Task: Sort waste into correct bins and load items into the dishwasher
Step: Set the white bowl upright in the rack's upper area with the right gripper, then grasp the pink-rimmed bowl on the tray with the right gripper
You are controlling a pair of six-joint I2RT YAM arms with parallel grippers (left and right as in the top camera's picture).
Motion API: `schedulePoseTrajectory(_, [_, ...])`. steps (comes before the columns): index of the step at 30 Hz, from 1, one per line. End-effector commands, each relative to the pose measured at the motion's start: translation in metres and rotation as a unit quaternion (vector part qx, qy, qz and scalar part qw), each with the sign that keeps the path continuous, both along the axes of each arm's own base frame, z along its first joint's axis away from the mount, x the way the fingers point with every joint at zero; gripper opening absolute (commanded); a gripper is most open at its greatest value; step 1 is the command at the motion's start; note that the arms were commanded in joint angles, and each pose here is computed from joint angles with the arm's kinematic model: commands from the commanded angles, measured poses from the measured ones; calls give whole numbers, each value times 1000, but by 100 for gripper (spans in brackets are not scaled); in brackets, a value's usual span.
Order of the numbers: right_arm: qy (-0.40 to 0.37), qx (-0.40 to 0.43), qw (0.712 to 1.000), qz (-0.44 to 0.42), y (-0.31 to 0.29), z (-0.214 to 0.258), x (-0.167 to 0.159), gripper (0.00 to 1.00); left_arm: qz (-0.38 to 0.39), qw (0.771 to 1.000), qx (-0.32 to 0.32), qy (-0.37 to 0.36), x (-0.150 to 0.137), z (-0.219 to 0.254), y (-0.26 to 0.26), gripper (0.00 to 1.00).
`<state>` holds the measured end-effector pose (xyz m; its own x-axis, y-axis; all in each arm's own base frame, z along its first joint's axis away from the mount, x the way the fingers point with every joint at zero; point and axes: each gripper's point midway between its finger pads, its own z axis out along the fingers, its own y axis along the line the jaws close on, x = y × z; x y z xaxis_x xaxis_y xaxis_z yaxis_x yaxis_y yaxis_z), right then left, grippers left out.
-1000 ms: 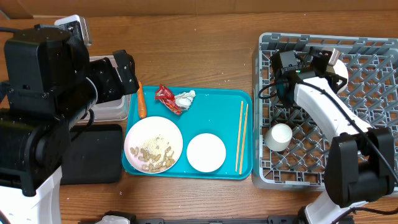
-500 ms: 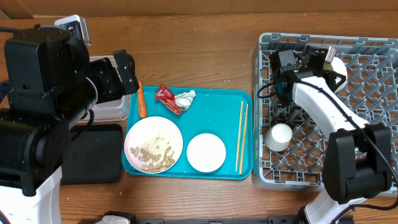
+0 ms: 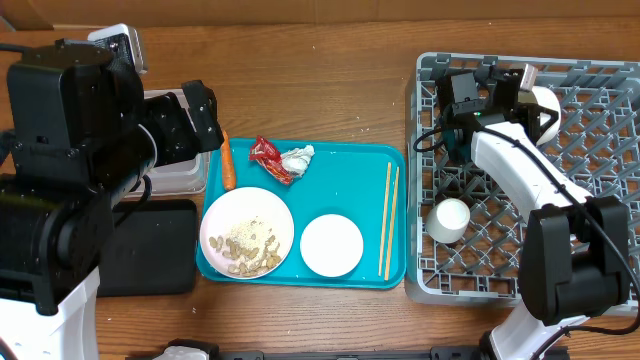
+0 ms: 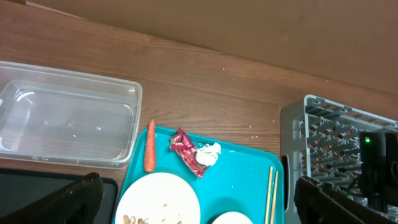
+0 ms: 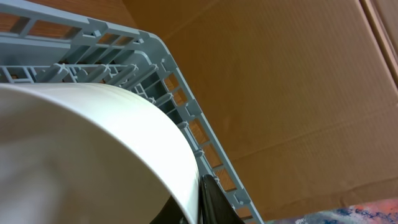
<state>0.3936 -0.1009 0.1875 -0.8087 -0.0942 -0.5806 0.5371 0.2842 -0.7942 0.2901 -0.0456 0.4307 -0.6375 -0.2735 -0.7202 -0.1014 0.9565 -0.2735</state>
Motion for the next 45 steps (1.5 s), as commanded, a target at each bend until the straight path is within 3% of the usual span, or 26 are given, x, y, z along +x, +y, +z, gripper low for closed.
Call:
schedulePoseTrajectory(1, [4, -7, 1000, -2, -1, 3, 2, 7, 7, 1000, -5, 1, 2, 0, 1, 100])
schedulePoseTrajectory(8, [44, 24, 999, 19, 8, -25, -5, 8, 7, 1000, -5, 1, 3, 0, 1, 100])
schedulePoseTrajectory(11, [49, 22, 998, 36, 21, -25, -3, 16, 7, 1000, -5, 1, 3, 0, 1, 100])
schedulePoseTrajectory(12, [50, 23, 998, 41, 24, -26, -3, 22, 7, 1000, -5, 1, 3, 0, 1, 100])
schedulePoseTrajectory(14, [65, 32, 996, 60, 38, -30, -3, 54, 7, 1000, -5, 1, 3, 0, 1, 100])
schedulePoseTrajectory(16, [85, 52, 991, 84, 54, -38, -2, 78, 7, 1000, -5, 1, 3, 0, 1, 100])
schedulePoseTrajectory(17, [94, 69, 989, 96, 62, -42, -2, 80, 7, 1000, -5, 1, 3, 0, 1, 100])
schedulePoseTrajectory(22, [119, 208, 961, 140, 104, -59, -4, 82, 7, 1000, -5, 1, 3, 0, 1, 100])
schedulePoseTrajectory(26, [115, 341, 920, 153, 138, -44, -7, 82, 7, 1000, -5, 1, 3, 0, 1, 100])
schedulePoseTrajectory(29, [111, 461, 859, 195, 180, -17, -9, 73, 7, 1000, -5, 1, 3, 0, 1, 100])
schedulePoseTrajectory(32, [100, 568, 779, 249, 226, 15, -16, 73, 7, 1000, -5, 1, 3, 0, 1, 100])
schedulePoseTrajectory(34, [104, 635, 706, 296, 262, 35, -28, 79, 7, 1000, -5, 1, 3, 0, 1, 100])
schedulePoseTrajectory(37, [152, 664, 654, 330, 290, 38, -52, 76, 7, 1000, -5, 1, 3, 0, 1, 100])
schedulePoseTrajectory(45, [317, 639, 640, 286, 317, -35, -141, 69, 7, 1000, -5, 1, 3, 0, 1, 100])
